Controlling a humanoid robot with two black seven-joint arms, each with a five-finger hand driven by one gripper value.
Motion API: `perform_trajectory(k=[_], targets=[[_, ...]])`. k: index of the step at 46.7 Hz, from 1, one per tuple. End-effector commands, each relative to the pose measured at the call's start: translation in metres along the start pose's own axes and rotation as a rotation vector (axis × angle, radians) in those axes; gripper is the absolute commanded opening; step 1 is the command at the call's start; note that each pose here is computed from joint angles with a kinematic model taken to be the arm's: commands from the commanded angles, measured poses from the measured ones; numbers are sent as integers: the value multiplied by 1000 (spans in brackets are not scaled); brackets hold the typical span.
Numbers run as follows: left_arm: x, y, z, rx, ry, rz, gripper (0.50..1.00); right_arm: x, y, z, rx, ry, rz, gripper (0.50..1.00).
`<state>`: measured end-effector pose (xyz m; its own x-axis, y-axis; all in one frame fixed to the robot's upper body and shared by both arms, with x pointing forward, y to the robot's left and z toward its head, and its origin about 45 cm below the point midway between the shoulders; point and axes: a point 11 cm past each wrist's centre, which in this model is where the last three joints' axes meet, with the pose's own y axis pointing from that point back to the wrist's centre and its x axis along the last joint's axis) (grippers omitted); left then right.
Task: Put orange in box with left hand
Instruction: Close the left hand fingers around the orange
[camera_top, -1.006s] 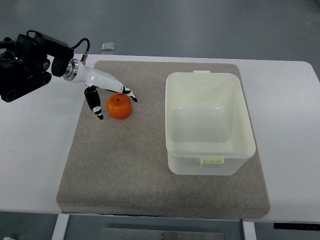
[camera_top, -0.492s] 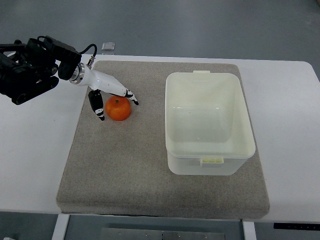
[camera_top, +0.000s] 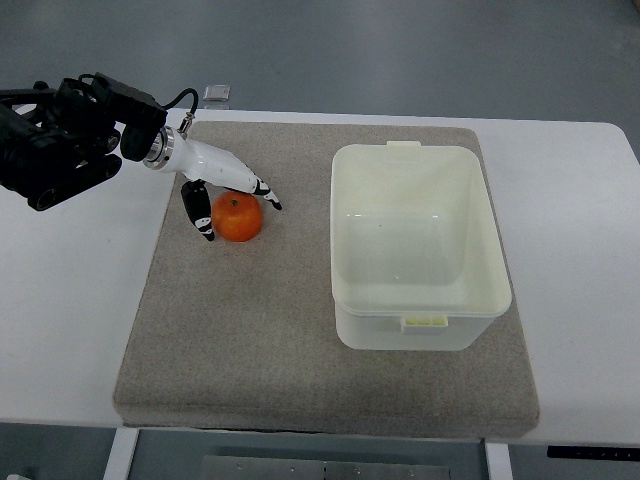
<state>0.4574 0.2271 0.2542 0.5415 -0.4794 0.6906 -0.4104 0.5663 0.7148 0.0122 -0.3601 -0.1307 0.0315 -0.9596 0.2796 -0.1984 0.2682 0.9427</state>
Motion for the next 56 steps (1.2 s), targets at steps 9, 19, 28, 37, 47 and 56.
perform_trajectory(k=[9, 19, 28, 37, 47, 56], targets=[[3, 0, 1, -1, -5, 4, 960, 0, 0, 0, 1, 0, 0, 926], [1, 0, 1, -4, 3, 0, 900, 0, 0, 0, -1, 0, 0, 926], [2, -2, 4, -14, 5, 4, 885, 0, 0, 0, -1, 0, 0, 926], [3, -1, 4, -10, -5, -1, 545, 0, 0, 0, 1, 0, 0, 926], [4, 1, 2, -2, -11, -13, 500, 0, 0, 0, 0, -1, 0, 926], [7, 2, 2, -1, -1, -6, 500, 0, 0, 0, 1, 0, 0, 926]])
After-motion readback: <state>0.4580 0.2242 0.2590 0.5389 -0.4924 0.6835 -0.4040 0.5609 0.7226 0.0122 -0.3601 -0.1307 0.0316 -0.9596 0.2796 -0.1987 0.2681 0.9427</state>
